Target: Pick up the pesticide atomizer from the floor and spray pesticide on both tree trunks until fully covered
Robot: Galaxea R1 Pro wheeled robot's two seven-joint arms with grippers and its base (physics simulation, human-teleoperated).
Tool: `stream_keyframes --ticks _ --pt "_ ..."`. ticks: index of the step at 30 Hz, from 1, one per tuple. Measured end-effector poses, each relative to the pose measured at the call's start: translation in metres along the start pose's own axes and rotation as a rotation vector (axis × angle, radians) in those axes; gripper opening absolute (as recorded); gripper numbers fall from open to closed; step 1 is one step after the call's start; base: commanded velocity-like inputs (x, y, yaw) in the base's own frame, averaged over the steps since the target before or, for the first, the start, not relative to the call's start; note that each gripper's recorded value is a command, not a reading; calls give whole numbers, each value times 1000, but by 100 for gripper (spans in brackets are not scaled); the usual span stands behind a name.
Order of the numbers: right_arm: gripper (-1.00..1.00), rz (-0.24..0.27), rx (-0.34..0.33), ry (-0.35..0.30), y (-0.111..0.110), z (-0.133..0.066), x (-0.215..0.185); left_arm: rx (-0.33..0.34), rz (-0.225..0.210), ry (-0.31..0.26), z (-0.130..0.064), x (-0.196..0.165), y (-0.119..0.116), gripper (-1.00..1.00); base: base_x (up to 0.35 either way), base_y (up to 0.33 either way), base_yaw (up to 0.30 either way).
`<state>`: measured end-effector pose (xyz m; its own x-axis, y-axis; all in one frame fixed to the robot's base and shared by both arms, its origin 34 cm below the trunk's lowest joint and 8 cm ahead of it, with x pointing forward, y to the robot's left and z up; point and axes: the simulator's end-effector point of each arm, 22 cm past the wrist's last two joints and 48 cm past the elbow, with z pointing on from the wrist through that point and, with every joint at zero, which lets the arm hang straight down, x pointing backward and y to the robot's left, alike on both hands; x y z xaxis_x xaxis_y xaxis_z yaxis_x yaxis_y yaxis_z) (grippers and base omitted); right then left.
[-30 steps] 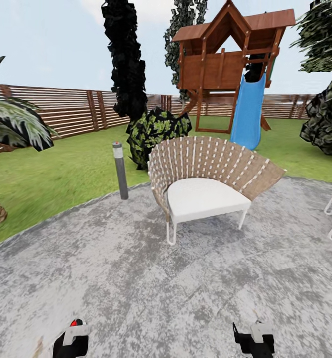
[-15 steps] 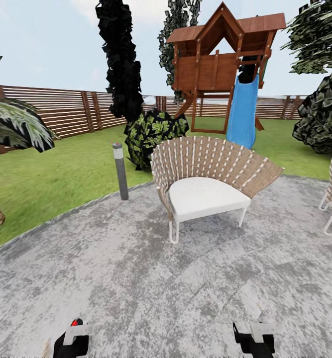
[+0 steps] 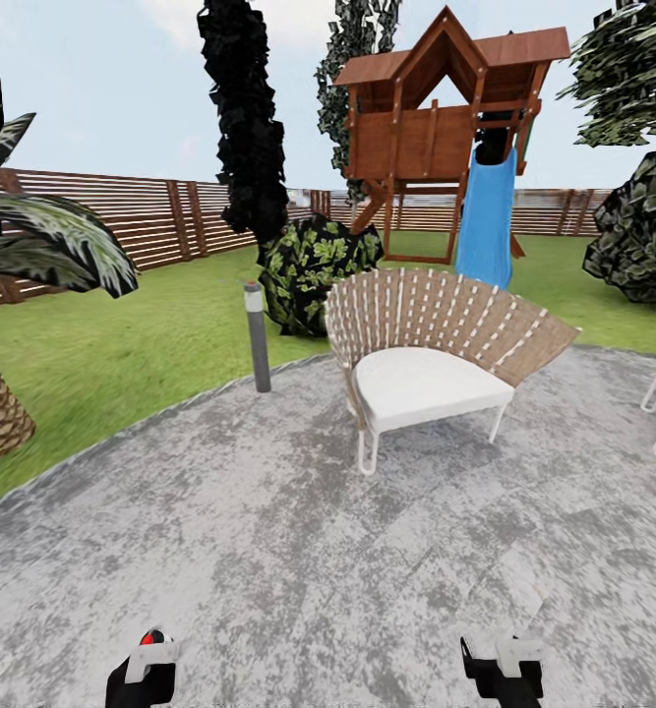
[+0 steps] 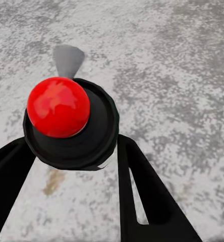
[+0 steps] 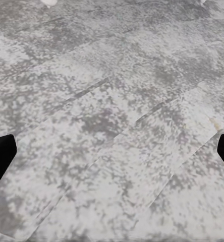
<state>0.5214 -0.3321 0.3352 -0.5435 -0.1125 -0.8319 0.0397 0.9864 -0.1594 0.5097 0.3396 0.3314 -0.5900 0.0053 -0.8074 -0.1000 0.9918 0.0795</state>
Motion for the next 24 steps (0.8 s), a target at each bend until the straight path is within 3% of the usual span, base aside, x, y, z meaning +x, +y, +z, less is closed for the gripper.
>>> stream_keyframes --ticks 9,24 --pt "100 2 2 -3 0 0 -1 0 0 -1 0 -1 0 -100 -133 297 -46" --pt "100 4 3 -10 -1 0 -5 2 -1 -6 0 -4 0 -100 -212 259 -258"
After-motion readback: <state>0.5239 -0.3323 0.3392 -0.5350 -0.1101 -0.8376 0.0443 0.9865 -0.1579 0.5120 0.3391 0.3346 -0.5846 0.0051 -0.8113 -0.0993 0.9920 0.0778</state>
